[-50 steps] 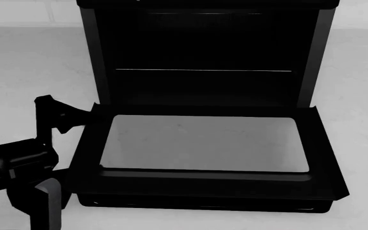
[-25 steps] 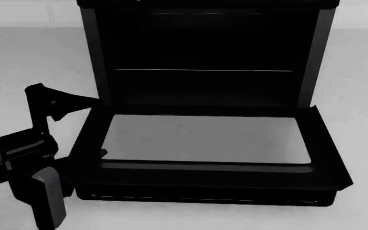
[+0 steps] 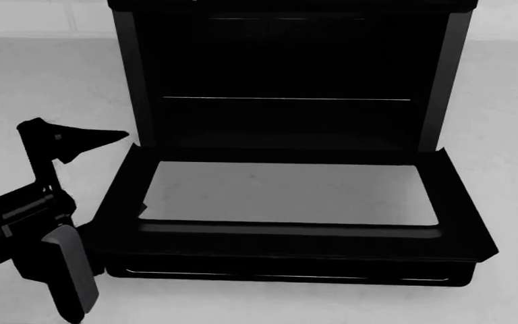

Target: Close the toaster oven door.

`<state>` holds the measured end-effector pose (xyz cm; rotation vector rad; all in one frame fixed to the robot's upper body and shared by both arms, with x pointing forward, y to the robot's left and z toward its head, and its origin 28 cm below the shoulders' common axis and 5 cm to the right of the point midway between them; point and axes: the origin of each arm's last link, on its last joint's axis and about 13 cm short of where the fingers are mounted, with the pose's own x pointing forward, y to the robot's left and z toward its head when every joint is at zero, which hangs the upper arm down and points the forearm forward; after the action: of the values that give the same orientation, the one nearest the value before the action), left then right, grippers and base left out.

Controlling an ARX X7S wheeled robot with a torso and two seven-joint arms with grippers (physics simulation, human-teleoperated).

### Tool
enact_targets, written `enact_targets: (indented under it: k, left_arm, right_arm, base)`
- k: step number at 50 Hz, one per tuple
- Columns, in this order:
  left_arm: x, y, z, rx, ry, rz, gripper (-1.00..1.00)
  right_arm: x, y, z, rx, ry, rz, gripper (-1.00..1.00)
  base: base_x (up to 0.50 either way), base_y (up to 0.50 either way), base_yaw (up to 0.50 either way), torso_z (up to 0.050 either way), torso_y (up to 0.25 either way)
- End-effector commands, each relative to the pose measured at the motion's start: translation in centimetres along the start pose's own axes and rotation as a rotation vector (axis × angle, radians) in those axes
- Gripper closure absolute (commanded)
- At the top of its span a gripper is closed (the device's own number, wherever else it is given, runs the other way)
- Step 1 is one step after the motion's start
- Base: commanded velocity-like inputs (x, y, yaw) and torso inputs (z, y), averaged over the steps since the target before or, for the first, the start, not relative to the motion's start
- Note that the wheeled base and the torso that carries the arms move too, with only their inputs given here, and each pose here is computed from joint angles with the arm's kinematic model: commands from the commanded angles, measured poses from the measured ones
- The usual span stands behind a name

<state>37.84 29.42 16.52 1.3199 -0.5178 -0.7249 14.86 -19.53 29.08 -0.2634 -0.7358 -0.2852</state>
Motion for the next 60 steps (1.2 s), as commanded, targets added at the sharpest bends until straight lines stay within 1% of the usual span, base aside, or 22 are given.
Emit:
enact_targets:
  k: [1,2,6,10,15,18,19,22,25,30,34,36,37,38,42,46,50,53,55,60]
  left_arm:
    - [0.5,6.3,6.8,-0.15,-0.328,0.503,-1.0]
    - [0.4,6.4,6.9,-0.16,-0.331,0.507,-1.0]
    - [0.0,6.9,7.6,-0.151,-0.355,0.514,-1.0]
    - [-0.1,6.1,7.9,-0.172,-0.362,0.503,-1.0]
    - [0.2,5.5,8.5,-0.276,-0.389,0.487,-1.0]
    - [0.3,5.0,8.8,-0.303,-0.394,0.477,-1.0]
    - [0.4,4.6,9.0,-0.323,-0.394,0.477,-1.0]
    - [0.7,4.0,8.9,-0.354,-0.397,0.5,-1.0]
    - [1.2,3.0,9.1,-0.39,-0.404,0.499,-1.0]
    - [1.9,2.1,9.6,-0.427,-0.412,0.519,-1.0]
    - [2.3,2.2,10.4,-0.469,-0.426,0.549,-1.0]
    - [2.7,2.0,10.8,-0.506,-0.425,0.564,-1.0]
    - [2.9,2.2,11.0,-0.539,-0.427,0.582,-1.0]
    - [2.9,2.3,11.2,-0.55,-0.432,0.59,-1.0]
    - [3.6,2.5,11.5,-0.572,-0.448,0.619,-1.0]
    - [4.0,2.2,11.8,-0.599,-0.455,0.626,-1.0]
    - [4.4,1.8,12.1,-0.614,-0.439,0.643,-1.0]
    - [5.1,1.6,12.8,-0.644,-0.399,0.696,-1.0]
    - [5.5,1.2,13.0,-0.658,-0.369,0.708,-1.0]
    - [6.1,0.9,13.8,-0.682,-0.302,0.743,-1.0]
  right_arm:
    - [0.0,0.0,0.0,0.003,-0.002,0.002,-1.0]
    - [0.1,0.0,0.0,0.003,-0.002,0.002,-1.0]
    - [0.1,0.0,0.0,0.006,-0.004,0.002,-1.0]
    - [0.1,0.0,0.2,0.004,-0.005,0.002,-1.0]
    - [0.0,0.0,0.2,0.003,-0.006,0.001,-1.0]
    - [-0.1,-0.1,0.3,0.002,-0.006,-0.001,-1.0]
    - [-0.2,-0.2,0.3,0.002,-0.005,-0.003,-1.0]
    - [-0.3,-0.3,0.4,0.001,-0.005,-0.005,-1.0]
    - [-0.3,-0.2,0.4,0.002,-0.006,-0.006,-1.0]
    - [-0.3,-0.3,0.4,0.0,-0.005,-0.008,-1.0]
    - [-0.2,-0.4,0.5,0.004,-0.009,-0.01,-1.0]
    - [-0.2,-0.4,0.5,0.003,-0.01,-0.011,-1.0]
    - [-0.2,-0.4,0.6,0.002,-0.011,-0.011,-1.0]
    - [-0.2,-0.4,0.6,0.002,-0.011,-0.011,-1.0]
    - [-0.1,-0.4,0.8,-0.001,-0.014,-0.009,-1.0]
    - [-0.2,-0.4,0.9,-0.002,-0.016,-0.009,-1.0]
    - [-0.3,-0.4,1.0,-0.003,-0.015,-0.009,-1.0]
    - [-0.3,-0.5,1.0,-0.001,-0.017,-0.012,-1.0]
    - [-0.4,-0.6,0.9,0.0,-0.017,-0.015,-1.0]
    - [-0.4,-0.5,0.7,0.006,-0.016,-0.015,-1.0]
  base:
    - [0.0,-0.01,0.0,0.0,0.0]
    - [0.0,-0.01,0.0,0.0,0.0]
    - [-0.01,0.0,0.0,0.0,0.005]
    - [0.0,0.0,0.0,0.0,0.003]
    - [-0.01,0.0,0.0,0.0,0.004]
    - [-0.01,0.0,0.0,0.005,0.004]
    - [0.0,0.0,0.0,0.0,0.0]
    - [-0.01,0.0,0.0,0.0,0.004]
    - [0.0,0.0,0.0,0.0,0.004]
    - [0.0,0.0,0.0,0.0,0.004]
    - [0.0,0.0,0.0,0.0,0.003]
    - [0.0,0.0,0.0,0.0,0.0]
    - [-0.01,0.0,-0.01,0.01,0.0]
    - [0.0,0.0,0.0,0.0,0.0]
    - [0.0,0.0,0.0,0.0,0.003]
    - [0.0,0.0,-0.01,0.0,0.002]
    - [0.0,0.0,-0.01,0.0,0.003]
    - [0.0,0.0,0.0,0.003,0.0]
    - [-0.01,0.0,-0.01,0.0,0.0]
    - [0.0,0.0,0.0,0.0,0.002]
